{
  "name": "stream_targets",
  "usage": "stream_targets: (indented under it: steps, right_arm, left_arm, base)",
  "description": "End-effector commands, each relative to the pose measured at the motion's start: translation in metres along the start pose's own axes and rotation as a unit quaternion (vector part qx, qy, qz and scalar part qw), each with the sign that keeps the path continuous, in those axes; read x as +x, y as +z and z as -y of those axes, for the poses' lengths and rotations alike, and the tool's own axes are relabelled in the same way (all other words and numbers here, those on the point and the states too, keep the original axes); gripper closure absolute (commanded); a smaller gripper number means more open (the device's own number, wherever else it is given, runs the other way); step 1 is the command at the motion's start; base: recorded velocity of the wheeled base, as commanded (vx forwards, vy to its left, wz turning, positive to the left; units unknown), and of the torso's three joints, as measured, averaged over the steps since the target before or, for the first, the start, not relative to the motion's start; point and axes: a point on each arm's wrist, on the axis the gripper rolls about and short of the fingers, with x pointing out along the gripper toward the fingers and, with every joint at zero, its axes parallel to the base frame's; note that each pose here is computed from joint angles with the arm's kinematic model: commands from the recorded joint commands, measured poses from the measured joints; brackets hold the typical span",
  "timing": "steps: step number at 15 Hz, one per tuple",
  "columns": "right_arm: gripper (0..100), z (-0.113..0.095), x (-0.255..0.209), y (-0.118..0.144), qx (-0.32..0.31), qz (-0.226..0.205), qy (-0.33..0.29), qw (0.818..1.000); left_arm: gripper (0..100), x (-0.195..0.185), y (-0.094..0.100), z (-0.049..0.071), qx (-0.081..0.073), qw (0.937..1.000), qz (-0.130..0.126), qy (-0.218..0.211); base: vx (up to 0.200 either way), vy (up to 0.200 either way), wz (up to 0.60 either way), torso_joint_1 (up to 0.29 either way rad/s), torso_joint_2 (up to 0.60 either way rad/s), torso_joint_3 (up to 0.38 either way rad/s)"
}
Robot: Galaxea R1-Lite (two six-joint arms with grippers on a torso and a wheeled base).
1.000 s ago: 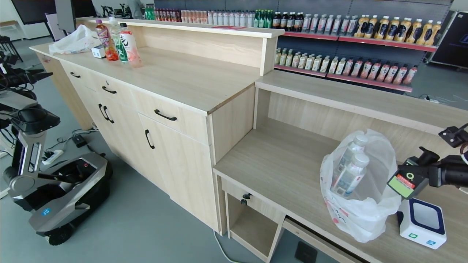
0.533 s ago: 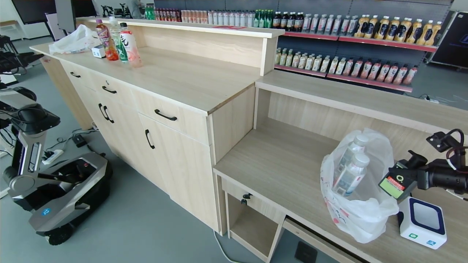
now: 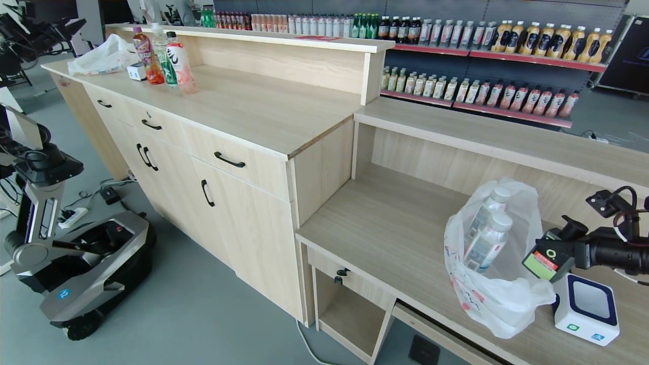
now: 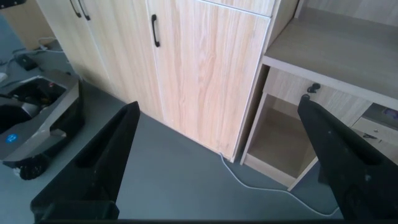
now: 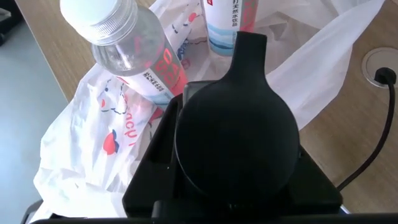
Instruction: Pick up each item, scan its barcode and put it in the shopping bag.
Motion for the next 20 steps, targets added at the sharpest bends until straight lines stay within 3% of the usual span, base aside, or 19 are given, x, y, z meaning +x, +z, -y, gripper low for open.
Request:
stream_targets:
  steps: [1, 5, 9, 17, 20]
  right_arm:
    - [100, 0.001, 0.001, -0.001, 0.0, 0.0, 0.0, 1.0]
    - [100, -0.005, 0.007, 0.006, -0.002, 0.007, 0.012, 1.0]
    - [100, -0.018, 0.036, 0.022, 0.011, 0.054, 0.037, 0.998]
    - [100, -0.016, 0.061, 0.006, 0.001, 0.053, 0.046, 0.998]
    - [100, -0.006, 0.058, -0.003, -0.017, 0.047, 0.031, 0.998]
  left_arm:
    - [0, 0.0, 0.0, 0.0, 0.0, 1.0, -0.001, 0.0]
    - [0, 0.0, 0.0, 0.0, 0.0, 1.0, -0.001, 0.0]
    - [0, 0.0, 0.0, 0.0, 0.0, 1.0, -0.001, 0.001]
    - [0, 0.0, 0.0, 0.0, 0.0, 1.0, -0.001, 0.0]
    - [0, 0.0, 0.0, 0.0, 0.0, 1.0, -0.001, 0.0]
  base:
    - [0.0, 0.0, 0.0, 0.0, 0.0, 0.0]
    - [0.0, 0.0, 0.0, 0.0, 0.0, 0.0]
    - [0.0, 0.0, 0.0, 0.0, 0.0, 0.0]
    - [0.0, 0.0, 0.0, 0.0, 0.0, 0.0]
    - [0.0, 0.0, 0.0, 0.0, 0.0, 0.0]
